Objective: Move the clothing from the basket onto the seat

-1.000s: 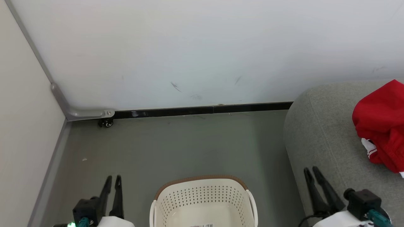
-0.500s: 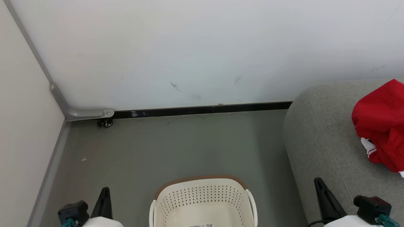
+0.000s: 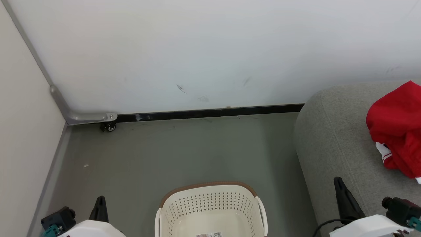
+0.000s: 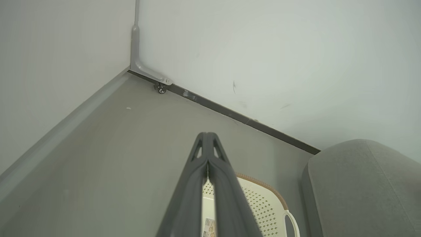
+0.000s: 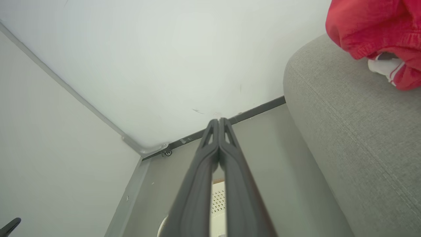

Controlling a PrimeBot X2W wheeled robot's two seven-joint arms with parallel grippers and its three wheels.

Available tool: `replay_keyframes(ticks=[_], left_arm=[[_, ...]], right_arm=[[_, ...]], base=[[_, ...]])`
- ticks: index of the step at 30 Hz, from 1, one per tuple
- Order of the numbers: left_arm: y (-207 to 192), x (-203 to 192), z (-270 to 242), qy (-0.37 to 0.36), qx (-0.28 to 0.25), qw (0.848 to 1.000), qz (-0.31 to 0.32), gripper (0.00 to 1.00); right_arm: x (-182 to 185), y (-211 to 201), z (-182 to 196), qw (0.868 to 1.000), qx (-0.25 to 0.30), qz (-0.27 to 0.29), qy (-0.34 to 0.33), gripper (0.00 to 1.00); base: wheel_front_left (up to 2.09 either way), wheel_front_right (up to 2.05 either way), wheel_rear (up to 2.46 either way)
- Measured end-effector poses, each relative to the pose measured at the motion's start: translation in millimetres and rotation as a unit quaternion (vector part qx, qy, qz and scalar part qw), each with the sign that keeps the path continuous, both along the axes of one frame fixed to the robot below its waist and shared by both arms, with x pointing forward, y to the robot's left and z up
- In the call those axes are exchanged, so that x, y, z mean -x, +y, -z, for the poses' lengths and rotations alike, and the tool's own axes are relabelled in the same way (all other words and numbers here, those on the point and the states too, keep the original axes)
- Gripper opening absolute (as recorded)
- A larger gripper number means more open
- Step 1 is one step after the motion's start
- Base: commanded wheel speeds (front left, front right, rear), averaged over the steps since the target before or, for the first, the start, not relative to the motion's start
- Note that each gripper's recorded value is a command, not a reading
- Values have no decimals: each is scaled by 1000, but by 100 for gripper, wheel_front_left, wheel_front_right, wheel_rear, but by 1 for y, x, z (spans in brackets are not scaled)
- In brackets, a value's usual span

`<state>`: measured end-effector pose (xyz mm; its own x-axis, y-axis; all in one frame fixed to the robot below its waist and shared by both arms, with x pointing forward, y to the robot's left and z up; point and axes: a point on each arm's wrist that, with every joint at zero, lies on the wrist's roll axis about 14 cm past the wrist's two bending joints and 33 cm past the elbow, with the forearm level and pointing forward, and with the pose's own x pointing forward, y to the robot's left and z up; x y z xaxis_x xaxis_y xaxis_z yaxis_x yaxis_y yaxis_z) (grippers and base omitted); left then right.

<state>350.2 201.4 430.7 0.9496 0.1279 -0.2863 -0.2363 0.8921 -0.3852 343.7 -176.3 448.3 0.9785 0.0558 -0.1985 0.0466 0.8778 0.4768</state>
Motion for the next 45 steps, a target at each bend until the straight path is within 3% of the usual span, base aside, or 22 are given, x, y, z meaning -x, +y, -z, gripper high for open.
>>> replay_keyframes(ticks=[14,24,45], left_arm=[[0,-6,0,2,100,995,-16,0],[-3,-7,0,-2,180,983,-29,0],[-9,-21,-21,-44,341,938,-35,0]], right_arm=[[-7,-5,-4,996,-90,25,1,0],[-9,-12,-5,986,-159,49,1,0],[-19,-21,-15,946,-312,84,-13,0]], base=[[0,0,0],[0,0,0],[0,0,0]])
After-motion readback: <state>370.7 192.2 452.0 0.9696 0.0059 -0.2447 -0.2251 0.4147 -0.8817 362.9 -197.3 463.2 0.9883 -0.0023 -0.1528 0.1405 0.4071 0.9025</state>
